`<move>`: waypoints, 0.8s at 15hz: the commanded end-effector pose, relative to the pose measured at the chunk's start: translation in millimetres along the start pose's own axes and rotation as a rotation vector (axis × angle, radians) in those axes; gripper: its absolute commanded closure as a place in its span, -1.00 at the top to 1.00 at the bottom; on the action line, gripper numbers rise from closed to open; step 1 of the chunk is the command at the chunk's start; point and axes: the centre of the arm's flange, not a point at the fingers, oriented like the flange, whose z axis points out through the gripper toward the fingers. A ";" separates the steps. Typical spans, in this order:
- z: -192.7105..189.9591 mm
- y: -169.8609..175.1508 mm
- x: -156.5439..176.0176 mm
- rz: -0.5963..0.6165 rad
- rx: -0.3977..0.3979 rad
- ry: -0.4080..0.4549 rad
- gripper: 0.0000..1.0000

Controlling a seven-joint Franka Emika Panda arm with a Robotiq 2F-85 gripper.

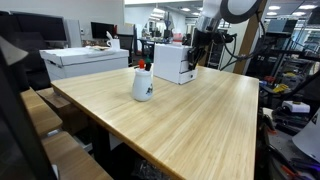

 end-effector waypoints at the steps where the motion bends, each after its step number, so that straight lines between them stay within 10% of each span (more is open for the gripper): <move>1: 6.6 2.8 -30.9 0.008 0.028 -0.071 -0.83; 12: 3.4 2.1 -45.7 0.024 0.002 -0.234 -0.83</move>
